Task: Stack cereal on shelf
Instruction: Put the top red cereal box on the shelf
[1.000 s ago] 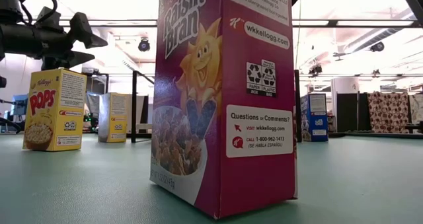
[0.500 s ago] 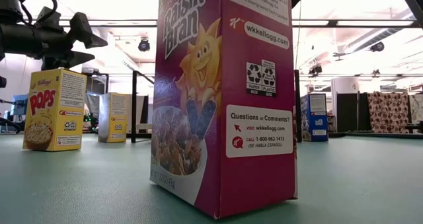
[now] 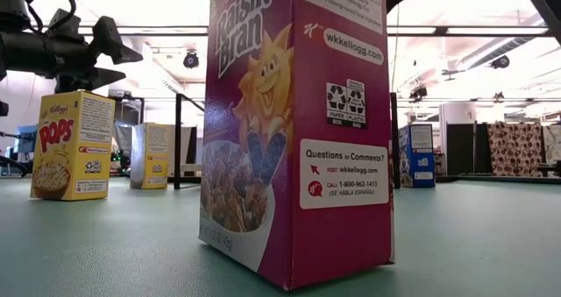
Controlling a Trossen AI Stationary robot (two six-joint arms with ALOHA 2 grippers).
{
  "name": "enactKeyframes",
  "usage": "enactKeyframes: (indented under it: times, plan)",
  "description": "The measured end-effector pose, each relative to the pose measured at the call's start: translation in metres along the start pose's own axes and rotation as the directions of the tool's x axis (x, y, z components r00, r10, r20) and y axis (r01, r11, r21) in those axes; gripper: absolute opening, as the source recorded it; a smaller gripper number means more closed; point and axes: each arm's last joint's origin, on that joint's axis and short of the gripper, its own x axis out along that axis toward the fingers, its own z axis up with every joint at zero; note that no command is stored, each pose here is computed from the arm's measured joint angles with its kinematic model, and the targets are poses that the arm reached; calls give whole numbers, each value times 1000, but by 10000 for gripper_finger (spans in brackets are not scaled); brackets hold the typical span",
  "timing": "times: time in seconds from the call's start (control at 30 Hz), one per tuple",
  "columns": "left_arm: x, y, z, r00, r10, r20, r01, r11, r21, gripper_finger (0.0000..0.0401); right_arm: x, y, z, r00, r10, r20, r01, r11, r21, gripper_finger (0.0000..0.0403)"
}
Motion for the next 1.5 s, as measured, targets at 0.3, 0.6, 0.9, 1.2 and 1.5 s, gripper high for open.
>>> enactKeyframes:
  times: [0.3,0.6,0.9,1.2,1.5]
  plan:
    - [0,0,0,1000,1,0,-1,1000,0,299,5,0,-2,1000,11,-6,-11,1000,23,244]
    - [0,0,0,1000,0,0,0,1000,0,299,3,4,-3,999,47,-24,-46,996,73,242]
    - [0,0,0,1000,0,0,0,1000,0,299,3,9,-1,996,81,-39,-78,994,83,242]
    - [0,0,0,1000,0,0,0,1000,0,299,4,9,-2,993,41,-111,-27,992,124,232]
    - [0,0,0,1000,0,0,0,1000,0,299,4,5,-9,978,-17,-207,56,981,186,231]
